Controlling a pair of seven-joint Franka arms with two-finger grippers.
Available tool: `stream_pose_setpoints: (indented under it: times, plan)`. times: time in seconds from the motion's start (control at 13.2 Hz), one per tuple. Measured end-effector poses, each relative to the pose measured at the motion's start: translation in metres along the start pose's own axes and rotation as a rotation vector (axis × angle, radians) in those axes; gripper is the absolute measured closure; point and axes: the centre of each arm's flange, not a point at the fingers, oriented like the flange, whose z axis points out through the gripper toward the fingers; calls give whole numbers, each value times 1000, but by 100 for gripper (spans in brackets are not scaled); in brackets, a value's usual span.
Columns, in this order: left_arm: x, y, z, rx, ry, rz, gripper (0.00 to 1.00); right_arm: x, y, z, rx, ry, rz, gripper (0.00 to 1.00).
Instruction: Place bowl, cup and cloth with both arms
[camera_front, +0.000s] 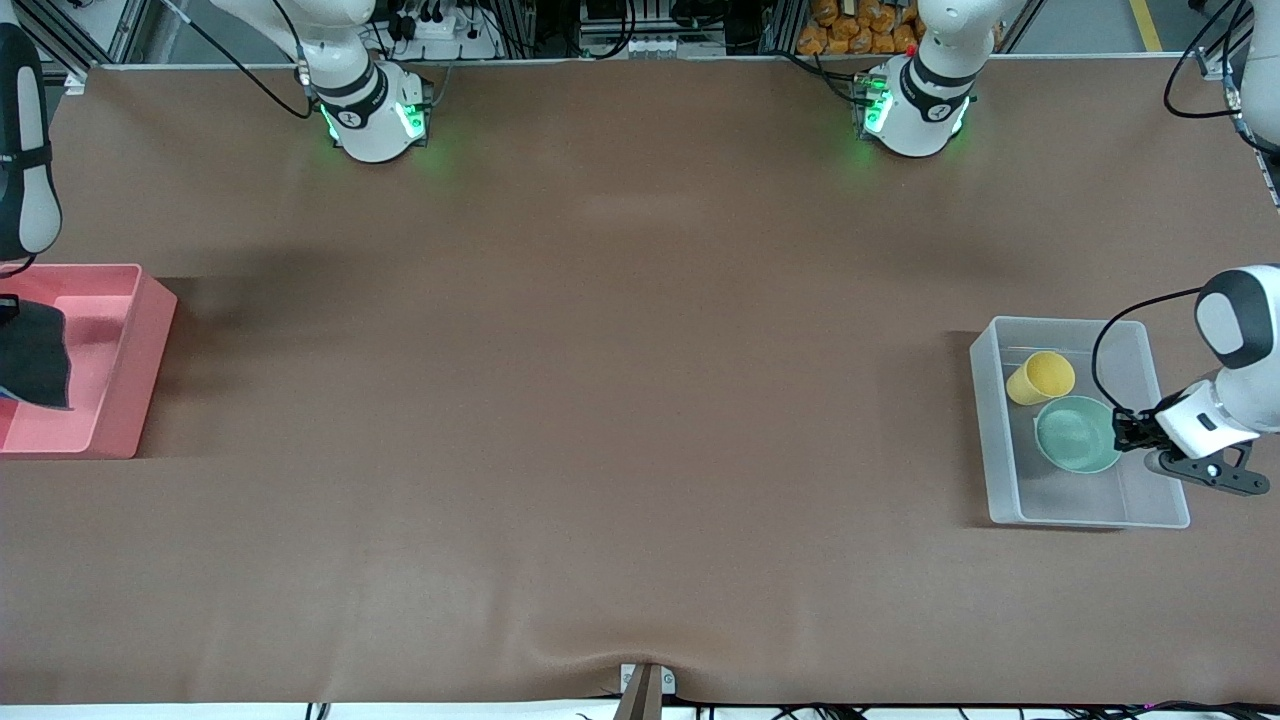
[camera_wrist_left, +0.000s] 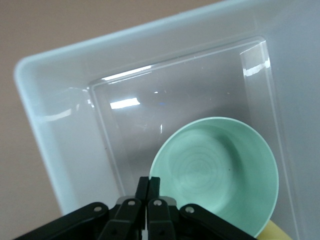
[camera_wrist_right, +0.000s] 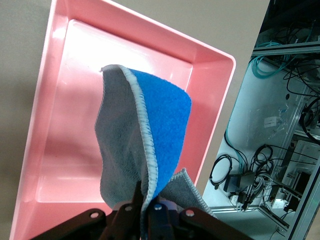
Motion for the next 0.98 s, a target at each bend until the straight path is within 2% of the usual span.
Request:
stream_pose_setpoints:
  times: [0.15, 0.23, 0.45, 0.6, 0.75, 0.83, 0.98]
  plan:
    - [2, 0, 2, 0, 13, -16, 85, 0, 0, 0, -1, 1, -8, 95]
    - [6, 0, -6, 5, 26, -35, 73, 0, 0, -1, -3, 2, -23, 89]
    - [29, 25, -68, -6, 68, -44, 40, 11, 5, -21, -25, 26, -48, 56]
    - [42, 63, -142, -32, 101, -66, 19, 31, -4, -71, -6, -1, -72, 33]
    - [42, 107, -216, -20, 85, -121, 0, 57, -37, -147, 56, -11, -41, 13]
    - [40, 132, -250, -11, 71, -158, 0, 70, -60, -184, 113, 0, -19, 4]
    - [36, 180, -306, 4, 47, -243, 0, 92, -104, -239, 240, 37, 23, 0]
